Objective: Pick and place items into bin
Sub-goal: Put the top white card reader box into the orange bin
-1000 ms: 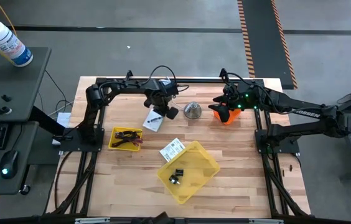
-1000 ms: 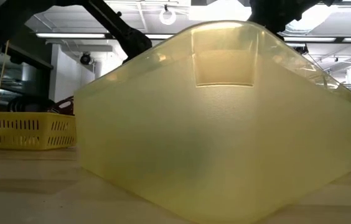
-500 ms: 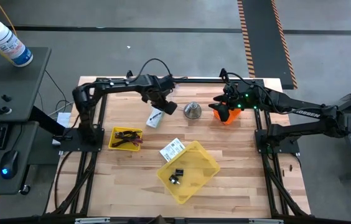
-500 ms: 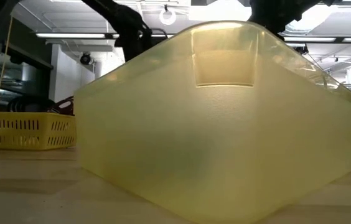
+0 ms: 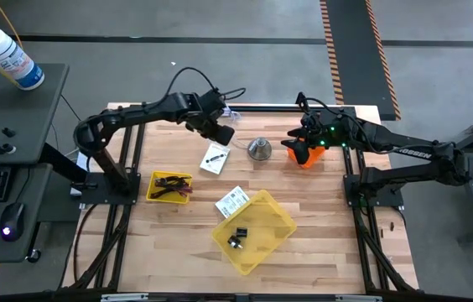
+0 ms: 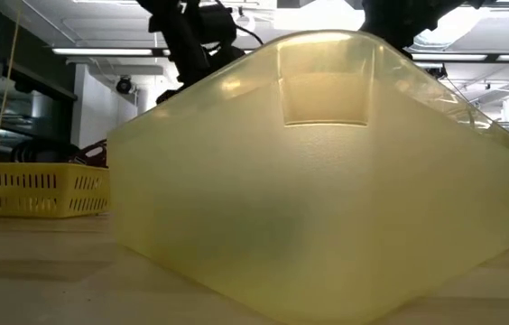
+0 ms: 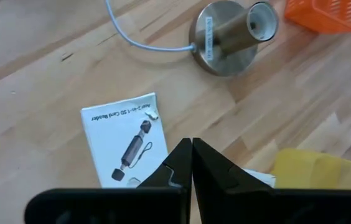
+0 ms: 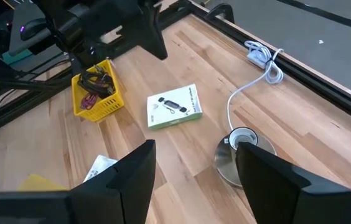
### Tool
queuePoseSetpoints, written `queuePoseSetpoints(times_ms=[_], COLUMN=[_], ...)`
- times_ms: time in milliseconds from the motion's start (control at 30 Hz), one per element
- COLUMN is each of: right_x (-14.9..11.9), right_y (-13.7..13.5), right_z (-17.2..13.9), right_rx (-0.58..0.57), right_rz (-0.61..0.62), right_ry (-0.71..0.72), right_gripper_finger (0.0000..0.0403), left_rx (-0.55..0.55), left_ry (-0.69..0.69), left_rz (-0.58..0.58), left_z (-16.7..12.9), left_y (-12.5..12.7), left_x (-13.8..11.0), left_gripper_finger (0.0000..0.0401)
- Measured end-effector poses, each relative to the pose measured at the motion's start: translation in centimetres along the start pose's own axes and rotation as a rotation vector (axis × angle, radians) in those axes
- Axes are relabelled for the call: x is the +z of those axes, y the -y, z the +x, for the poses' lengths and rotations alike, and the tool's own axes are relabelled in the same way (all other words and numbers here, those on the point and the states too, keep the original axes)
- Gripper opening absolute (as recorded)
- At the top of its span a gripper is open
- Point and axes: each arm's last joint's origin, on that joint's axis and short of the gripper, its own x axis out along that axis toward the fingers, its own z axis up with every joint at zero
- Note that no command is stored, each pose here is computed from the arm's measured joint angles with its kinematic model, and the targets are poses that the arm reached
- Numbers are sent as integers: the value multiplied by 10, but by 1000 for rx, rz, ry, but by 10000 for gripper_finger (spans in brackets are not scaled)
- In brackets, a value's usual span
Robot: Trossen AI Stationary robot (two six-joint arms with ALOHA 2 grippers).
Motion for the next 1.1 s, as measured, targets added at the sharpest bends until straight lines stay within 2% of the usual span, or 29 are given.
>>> queuePoseSetpoints(times_ms=[233,500,800,900,1100], right_x=[-2,-7,7,16,32], right_y=[-1,1,4,5,7], right_z=[26,69,101,103,98], right_rx=[65,106,138,144,155], right_rz=[-82,-104,-85,-97,-110], right_ry=[-60,-103,-154,-143,-116], right_gripper_finger=[210,210,210,210,210], left_rx=[20,219,211,199,150], left_ry=[-29,-137,-146,-159,-178], left_rz=[-8,24,93,202,532], left_z=[-7,-11,-11,-11,1], left_y=[-2,-4,17,23,30], left_x=[-5,-29,-47,-53,-63], left_gripper_finger=[0,0,0,1,21])
